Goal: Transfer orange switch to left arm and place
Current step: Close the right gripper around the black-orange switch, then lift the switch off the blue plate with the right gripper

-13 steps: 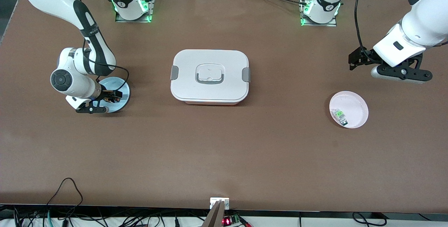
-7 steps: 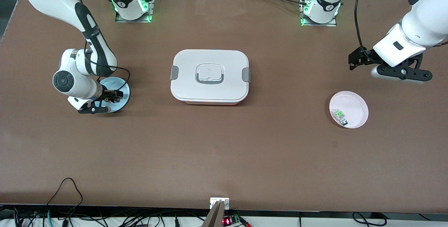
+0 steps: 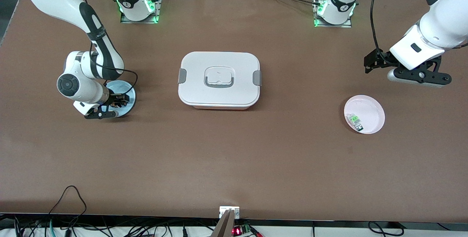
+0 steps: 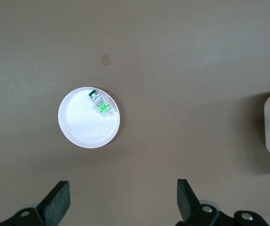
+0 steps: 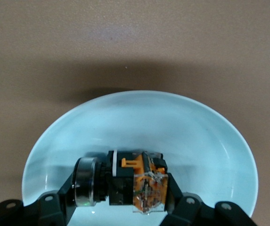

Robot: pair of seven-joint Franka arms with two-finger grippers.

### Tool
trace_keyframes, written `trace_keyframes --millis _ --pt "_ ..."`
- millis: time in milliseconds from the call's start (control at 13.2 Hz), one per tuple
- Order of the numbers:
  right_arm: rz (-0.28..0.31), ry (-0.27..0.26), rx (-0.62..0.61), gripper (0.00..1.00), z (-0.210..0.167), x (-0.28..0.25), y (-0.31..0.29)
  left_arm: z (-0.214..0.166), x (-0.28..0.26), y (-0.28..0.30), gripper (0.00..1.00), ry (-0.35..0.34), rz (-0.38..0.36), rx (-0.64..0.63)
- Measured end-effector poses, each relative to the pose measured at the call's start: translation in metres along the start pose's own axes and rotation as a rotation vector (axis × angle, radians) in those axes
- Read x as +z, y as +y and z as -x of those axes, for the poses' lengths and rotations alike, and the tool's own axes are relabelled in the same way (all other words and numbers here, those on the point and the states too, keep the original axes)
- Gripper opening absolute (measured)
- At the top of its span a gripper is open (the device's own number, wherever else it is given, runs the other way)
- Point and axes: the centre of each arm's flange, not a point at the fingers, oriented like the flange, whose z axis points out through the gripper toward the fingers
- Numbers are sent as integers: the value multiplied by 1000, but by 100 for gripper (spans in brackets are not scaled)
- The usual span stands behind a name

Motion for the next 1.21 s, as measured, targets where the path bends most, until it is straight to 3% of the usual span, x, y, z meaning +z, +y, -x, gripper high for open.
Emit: trace_keyframes --millis 303,833,1212 --pt "-13 10 -40 74 -5 -20 -18 0 0 0 100 0 0 0" --pt "-55 23 -83 74 10 -129 -34 0 0 1 100 0 0 2" --pt "-152 52 -200 74 7 -206 -38 0 0 1 100 0 0 2"
